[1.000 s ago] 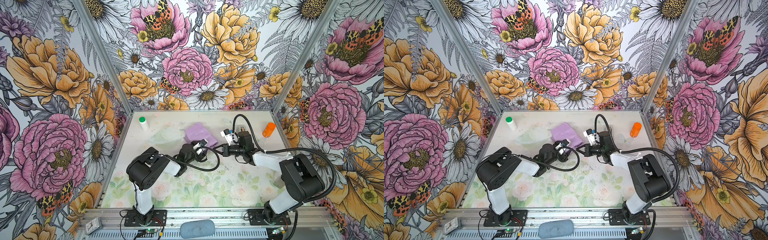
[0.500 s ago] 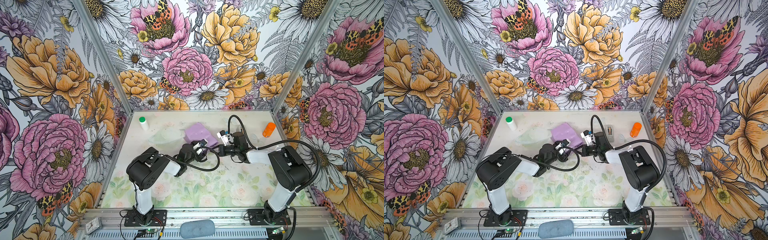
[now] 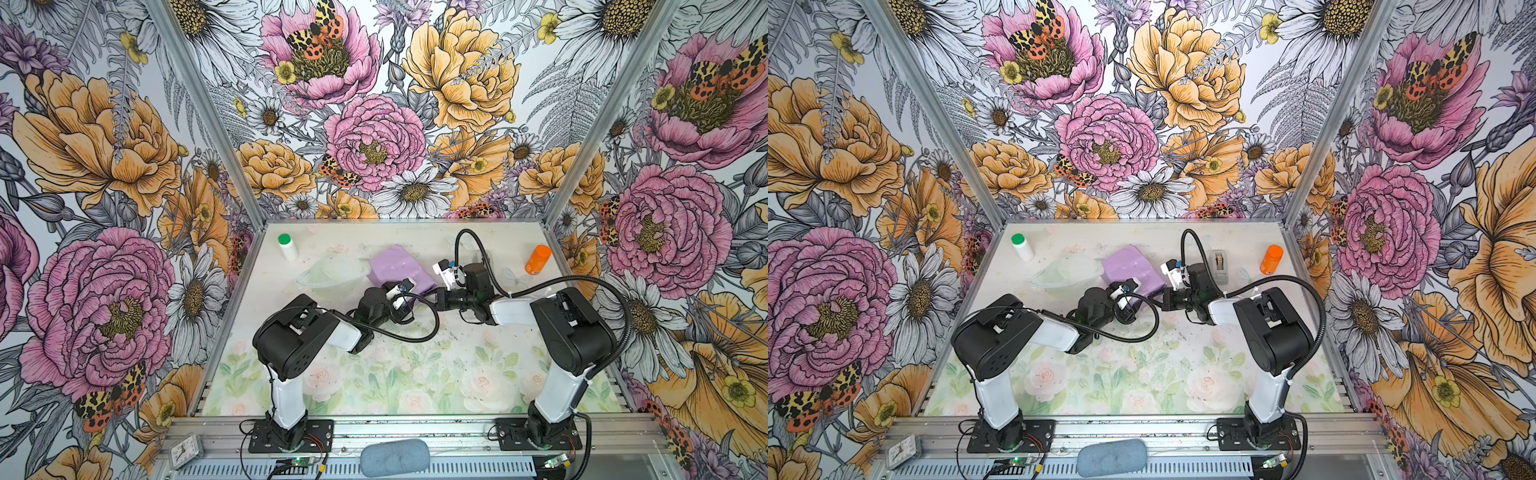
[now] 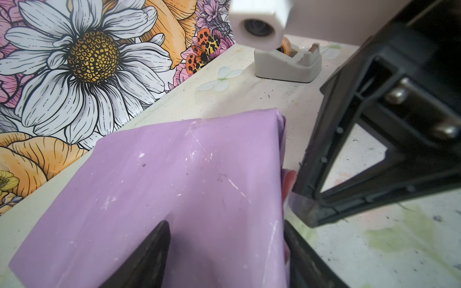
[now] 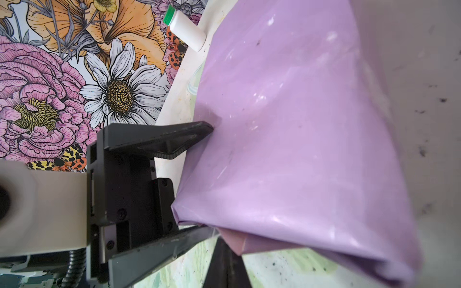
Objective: Wrap the gift box in paper
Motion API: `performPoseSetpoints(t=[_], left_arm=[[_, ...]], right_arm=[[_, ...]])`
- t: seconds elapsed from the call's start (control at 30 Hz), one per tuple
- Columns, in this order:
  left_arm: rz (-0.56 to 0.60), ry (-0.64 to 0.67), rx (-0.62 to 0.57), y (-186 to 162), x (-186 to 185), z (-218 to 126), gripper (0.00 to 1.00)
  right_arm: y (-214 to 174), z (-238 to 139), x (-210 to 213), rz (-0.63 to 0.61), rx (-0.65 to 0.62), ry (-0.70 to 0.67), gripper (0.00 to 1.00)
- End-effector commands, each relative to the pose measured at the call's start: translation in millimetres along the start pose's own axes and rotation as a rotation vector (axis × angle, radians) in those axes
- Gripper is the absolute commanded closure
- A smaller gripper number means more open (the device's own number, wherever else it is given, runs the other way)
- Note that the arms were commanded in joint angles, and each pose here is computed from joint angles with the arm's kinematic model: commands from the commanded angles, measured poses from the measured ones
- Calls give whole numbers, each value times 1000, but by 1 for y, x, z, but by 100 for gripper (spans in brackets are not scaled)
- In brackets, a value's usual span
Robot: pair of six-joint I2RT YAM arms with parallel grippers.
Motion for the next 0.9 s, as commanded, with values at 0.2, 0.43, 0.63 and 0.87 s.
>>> performPoseSetpoints(t=[0.2, 0.43, 0.63, 0.87], left_arm=[[-66, -32, 272, -66, -3, -8, 31], [-66, -38, 270, -65, -3, -7, 31], [-67, -40, 269, -65, -3, -7, 31], [-64, -36, 272, -66, -3, -7, 31]], right_arm=[[15, 7, -1, -20, -56, 3, 100], [17, 9, -4, 7, -68, -7, 100], [17, 7, -7, 50, -79, -36, 90], [15, 3, -6, 78, -84, -64, 78]])
Point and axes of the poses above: each gripper's point midway between its finger pads, its own z axis out along the fingers, its own x axis along the line the jaws close on, y = z × x, the point moved 6 cm from there along -z, back along the fingers, and after that the axes turned 13 degrees about -z, right-handed, at the moved point
